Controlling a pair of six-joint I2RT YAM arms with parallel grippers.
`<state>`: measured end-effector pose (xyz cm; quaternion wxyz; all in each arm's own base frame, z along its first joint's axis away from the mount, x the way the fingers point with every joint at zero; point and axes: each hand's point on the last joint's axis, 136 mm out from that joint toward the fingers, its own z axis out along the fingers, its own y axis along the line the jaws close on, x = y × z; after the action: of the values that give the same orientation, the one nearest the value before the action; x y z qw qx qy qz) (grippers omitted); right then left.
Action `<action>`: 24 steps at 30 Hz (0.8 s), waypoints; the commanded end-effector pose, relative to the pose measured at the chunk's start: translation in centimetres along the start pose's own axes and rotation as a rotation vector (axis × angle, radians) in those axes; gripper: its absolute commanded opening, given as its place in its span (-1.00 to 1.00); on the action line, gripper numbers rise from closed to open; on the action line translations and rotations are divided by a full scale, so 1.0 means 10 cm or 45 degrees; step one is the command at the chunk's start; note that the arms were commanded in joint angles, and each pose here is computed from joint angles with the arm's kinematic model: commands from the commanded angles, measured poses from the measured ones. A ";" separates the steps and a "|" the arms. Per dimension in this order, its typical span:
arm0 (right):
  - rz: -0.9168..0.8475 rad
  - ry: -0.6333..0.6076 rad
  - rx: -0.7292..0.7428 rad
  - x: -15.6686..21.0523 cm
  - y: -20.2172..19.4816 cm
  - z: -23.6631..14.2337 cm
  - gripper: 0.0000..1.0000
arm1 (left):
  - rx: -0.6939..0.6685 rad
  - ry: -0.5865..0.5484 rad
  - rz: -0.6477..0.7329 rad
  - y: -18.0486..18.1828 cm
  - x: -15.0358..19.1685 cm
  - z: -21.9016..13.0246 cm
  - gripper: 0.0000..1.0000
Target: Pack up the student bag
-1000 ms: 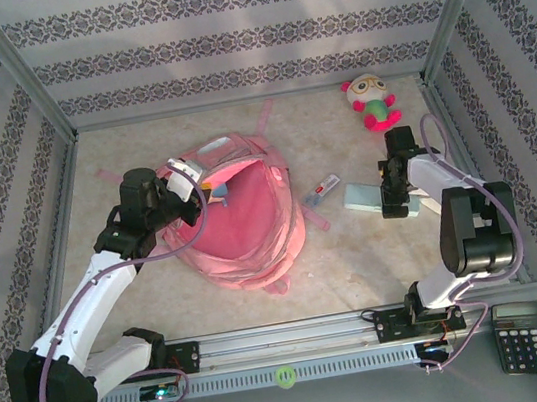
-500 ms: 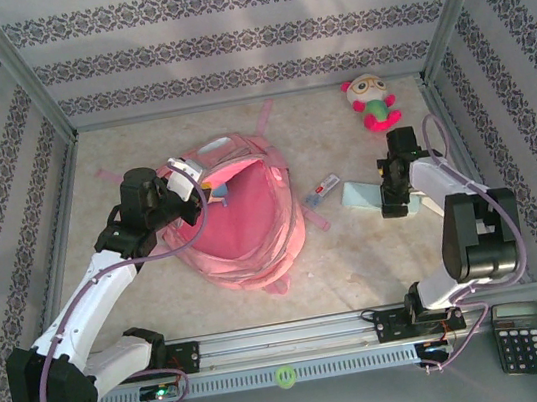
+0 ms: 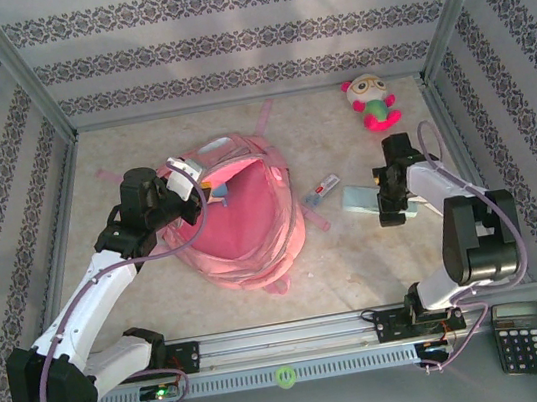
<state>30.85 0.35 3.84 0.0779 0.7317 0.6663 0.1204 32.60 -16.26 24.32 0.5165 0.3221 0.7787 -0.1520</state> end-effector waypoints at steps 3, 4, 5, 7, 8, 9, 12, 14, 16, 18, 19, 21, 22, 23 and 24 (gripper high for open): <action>0.026 0.021 0.010 0.08 0.09 0.06 0.96 | -0.055 -0.161 0.051 0.06 -0.36 -0.11 -0.93; 0.031 0.023 0.011 0.08 0.10 0.09 0.96 | -0.059 -0.160 0.049 0.07 -0.35 -0.11 -0.93; 0.031 0.027 0.015 0.09 0.11 0.12 0.96 | -0.061 -0.156 0.051 0.07 -0.34 -0.11 -0.93; 0.025 0.038 0.015 0.11 0.14 0.15 0.96 | -0.062 -0.154 0.056 0.07 -0.34 -0.12 -0.94; 0.027 0.038 0.019 0.11 0.14 0.18 0.96 | -0.064 -0.151 0.059 0.07 -0.34 -0.12 -0.93; 0.031 0.034 0.022 0.10 0.15 0.20 0.96 | -0.067 -0.146 0.062 0.08 -0.33 -0.11 -0.93; 0.024 0.054 0.031 0.12 0.17 0.28 0.96 | -0.070 -0.142 0.066 0.09 -0.32 -0.11 -0.93; 0.024 0.060 0.047 0.13 0.16 0.32 0.89 | -0.072 -0.142 0.065 0.10 -0.32 -0.11 -0.93; 0.028 0.068 0.055 0.14 0.15 0.36 0.74 | -0.071 -0.140 0.064 0.10 -0.31 -0.11 -0.93; 0.018 0.067 0.057 0.14 0.13 0.36 0.45 | -0.068 -0.141 0.064 0.10 -0.31 -0.10 -0.93; 0.013 0.060 0.056 0.13 0.13 0.35 0.41 | -0.069 -0.140 0.065 0.10 -0.30 -0.10 -0.93; 0.006 0.060 0.050 0.12 0.12 0.34 0.38 | -0.071 -0.142 0.066 0.10 -0.31 -0.10 -0.93; -0.006 0.064 0.039 0.14 0.13 0.31 0.36 | -0.069 -0.144 0.065 0.10 -0.32 -0.10 -0.93; -0.024 0.065 0.028 0.15 0.15 0.28 0.31 | -0.070 -0.148 0.066 0.10 -0.33 -0.11 -0.93; -0.042 0.065 0.012 0.16 0.17 0.24 0.24 | -0.067 -0.150 0.065 0.10 -0.33 -0.11 -0.93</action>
<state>31.32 1.34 1.93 0.0309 0.7371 0.6672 0.1025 32.70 -16.03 24.44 0.5198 0.3214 0.7784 -0.1436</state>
